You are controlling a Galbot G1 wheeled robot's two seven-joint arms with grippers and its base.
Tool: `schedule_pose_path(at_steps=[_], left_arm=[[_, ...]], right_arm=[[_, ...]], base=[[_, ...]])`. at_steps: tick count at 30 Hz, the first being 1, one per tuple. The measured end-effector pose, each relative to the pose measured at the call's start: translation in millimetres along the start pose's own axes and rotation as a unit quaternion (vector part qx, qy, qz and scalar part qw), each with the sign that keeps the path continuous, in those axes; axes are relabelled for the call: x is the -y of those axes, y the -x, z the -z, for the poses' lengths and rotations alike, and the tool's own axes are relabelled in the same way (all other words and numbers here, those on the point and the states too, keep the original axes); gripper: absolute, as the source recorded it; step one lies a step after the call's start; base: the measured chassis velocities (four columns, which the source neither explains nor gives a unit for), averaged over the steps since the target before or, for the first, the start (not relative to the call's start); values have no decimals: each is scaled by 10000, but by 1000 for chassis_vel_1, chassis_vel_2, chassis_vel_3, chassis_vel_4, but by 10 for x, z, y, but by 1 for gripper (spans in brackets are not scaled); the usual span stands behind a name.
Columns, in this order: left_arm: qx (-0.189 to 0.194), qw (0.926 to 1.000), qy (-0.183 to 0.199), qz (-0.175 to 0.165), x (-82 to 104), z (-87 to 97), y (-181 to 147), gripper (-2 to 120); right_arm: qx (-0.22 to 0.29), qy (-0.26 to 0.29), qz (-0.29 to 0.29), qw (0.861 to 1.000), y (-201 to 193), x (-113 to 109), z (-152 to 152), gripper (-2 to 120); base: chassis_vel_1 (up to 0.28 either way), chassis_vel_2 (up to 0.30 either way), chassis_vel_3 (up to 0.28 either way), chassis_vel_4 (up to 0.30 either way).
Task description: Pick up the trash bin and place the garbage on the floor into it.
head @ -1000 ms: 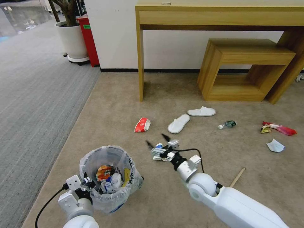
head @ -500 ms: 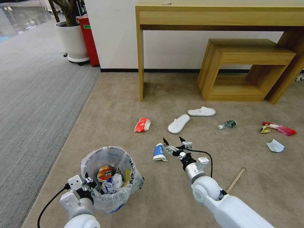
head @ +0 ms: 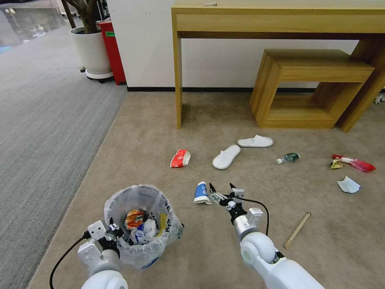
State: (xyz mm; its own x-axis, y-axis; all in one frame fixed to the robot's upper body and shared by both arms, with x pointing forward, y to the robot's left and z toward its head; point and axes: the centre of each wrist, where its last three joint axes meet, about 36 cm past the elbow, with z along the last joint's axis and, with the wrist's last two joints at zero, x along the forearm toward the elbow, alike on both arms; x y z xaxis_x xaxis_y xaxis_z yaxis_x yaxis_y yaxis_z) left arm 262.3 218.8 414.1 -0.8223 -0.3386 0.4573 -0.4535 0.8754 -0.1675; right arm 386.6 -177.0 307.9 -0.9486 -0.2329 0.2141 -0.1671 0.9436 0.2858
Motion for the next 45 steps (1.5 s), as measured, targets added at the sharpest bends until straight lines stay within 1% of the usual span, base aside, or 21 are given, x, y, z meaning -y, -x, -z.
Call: schedule_pose_path(at_steps=[2, 4, 9, 21, 25, 28, 32, 39, 41, 45], left_arm=[[5, 10000, 7, -5, -5, 8, -12, 1], [14, 10000, 23, 2, -25, 20, -37, 1], [17, 10000, 38, 23, -49, 18, -54, 1], [39, 10000, 37, 84, -101, 29, -75, 1], [41, 9999, 31, 103, -108, 29, -71, 1], [39, 9999, 29, 125, -118, 21, -64, 1], [37, 9999, 16, 132, -116, 17, -64, 1], [23, 9999, 28, 148, -124, 9, -74, 1], [31, 9999, 30, 149, -128, 15, -93, 1], [57, 9999, 37, 146, -136, 36, -115, 1]], right_arm=[[-51, 15, -28, 10000, 14, -22, -10, 100], [-262, 60, -190, 9995, 69, -109, -68, 100], [-464, 78, -366, 9982, 173, -203, -167, 100], [-1058, 11, -791, 9912, 710, -356, -468, 100], [-1155, -36, -894, 9893, 839, -357, -543, 100], [-1231, -93, -999, 9873, 970, -314, -601, 100], [-1265, -175, -1093, 9858, 1091, -259, -671, 100], [-1245, -282, -1187, 9847, 1280, -226, -743, 100], [-1209, -330, -1203, 9848, 1369, -234, -763, 96], [-1210, -397, -1177, 9849, 1459, -289, -785, 93]], base=[[0, 0, 0, 0], [0, 0, 0, 0], [0, 0, 0, 0], [0, 0, 0, 0], [0, 0, 0, 0], [0, 0, 0, 0], [0, 0, 0, 0], [0, 0, 0, 0], [0, 0, 0, 0], [0, 0, 0, 0]])
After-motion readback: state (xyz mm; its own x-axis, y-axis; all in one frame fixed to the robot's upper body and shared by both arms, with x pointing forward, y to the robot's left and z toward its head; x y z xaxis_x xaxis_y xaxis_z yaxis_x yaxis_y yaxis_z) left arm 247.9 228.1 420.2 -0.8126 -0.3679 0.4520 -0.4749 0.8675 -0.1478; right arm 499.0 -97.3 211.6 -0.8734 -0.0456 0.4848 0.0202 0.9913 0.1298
